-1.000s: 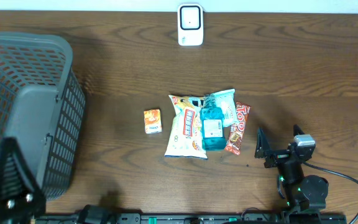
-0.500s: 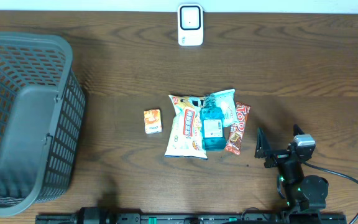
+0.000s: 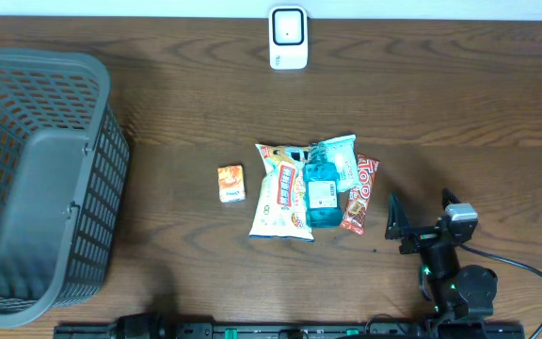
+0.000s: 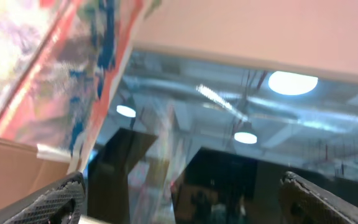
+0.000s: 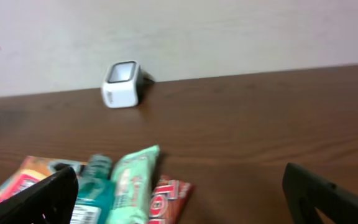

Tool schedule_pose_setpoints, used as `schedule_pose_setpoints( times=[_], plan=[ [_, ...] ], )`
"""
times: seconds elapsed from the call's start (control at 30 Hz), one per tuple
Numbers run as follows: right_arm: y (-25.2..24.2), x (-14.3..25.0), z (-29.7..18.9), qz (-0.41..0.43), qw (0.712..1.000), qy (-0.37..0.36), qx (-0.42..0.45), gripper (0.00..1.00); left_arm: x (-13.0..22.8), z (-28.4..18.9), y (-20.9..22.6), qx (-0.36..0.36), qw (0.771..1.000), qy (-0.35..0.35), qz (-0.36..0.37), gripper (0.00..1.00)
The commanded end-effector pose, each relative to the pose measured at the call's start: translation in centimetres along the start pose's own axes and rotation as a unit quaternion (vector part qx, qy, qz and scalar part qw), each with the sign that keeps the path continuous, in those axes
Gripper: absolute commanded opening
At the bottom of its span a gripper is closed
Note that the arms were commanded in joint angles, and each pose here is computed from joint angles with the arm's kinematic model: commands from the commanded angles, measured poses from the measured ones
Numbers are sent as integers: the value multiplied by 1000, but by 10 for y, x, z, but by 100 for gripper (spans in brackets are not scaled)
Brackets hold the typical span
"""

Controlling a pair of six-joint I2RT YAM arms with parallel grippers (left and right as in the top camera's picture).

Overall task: Scan the item barcode
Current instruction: 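Retract the left arm back toward the basket side, then reach the right gripper to the Listerine bottle and grasp it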

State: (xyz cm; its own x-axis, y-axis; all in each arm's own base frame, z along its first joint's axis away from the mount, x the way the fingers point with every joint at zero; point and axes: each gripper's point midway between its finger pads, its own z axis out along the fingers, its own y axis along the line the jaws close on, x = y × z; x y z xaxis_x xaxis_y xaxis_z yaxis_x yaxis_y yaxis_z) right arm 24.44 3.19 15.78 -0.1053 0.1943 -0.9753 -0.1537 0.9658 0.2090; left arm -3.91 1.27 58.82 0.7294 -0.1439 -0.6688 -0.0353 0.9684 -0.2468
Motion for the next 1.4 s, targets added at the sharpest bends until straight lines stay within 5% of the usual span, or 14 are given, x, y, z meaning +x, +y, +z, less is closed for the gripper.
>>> schedule_pose_setpoints(
  times=[0.0, 0.2, 0.4, 0.67, 0.97, 1.17, 1.37],
  plan=[
    [22, 4, -1, 114, 991, 18, -61, 99, 7, -6, 0, 6, 1000, -1, 9, 98],
    [62, 7, -12, 240, 953, 70, -171, 99, 31, -3, 6, 0, 1000, 24, 12, 98],
    [69, -4, -14, 370, 907, 80, -185, 99, 45, -18, 11, 2, 1000, 13, 11, 98],
    [85, -19, -23, 267, 933, 60, -234, 99, 79, -16, 19, -1, 1000, 28, 6, 98],
    [44, -19, -25, 173, 973, 138, -59, 99, 131, -7, 28, -5, 996, 85, -5, 98],
    [49, -46, -7, 148, 969, 195, -31, 99, 175, -9, -5, 108, 983, 146, -10, 98],
    [60, -28, 28, 93, 946, 309, 26, 99, 185, -12, -20, 156, 975, 155, -16, 98]
  ],
)
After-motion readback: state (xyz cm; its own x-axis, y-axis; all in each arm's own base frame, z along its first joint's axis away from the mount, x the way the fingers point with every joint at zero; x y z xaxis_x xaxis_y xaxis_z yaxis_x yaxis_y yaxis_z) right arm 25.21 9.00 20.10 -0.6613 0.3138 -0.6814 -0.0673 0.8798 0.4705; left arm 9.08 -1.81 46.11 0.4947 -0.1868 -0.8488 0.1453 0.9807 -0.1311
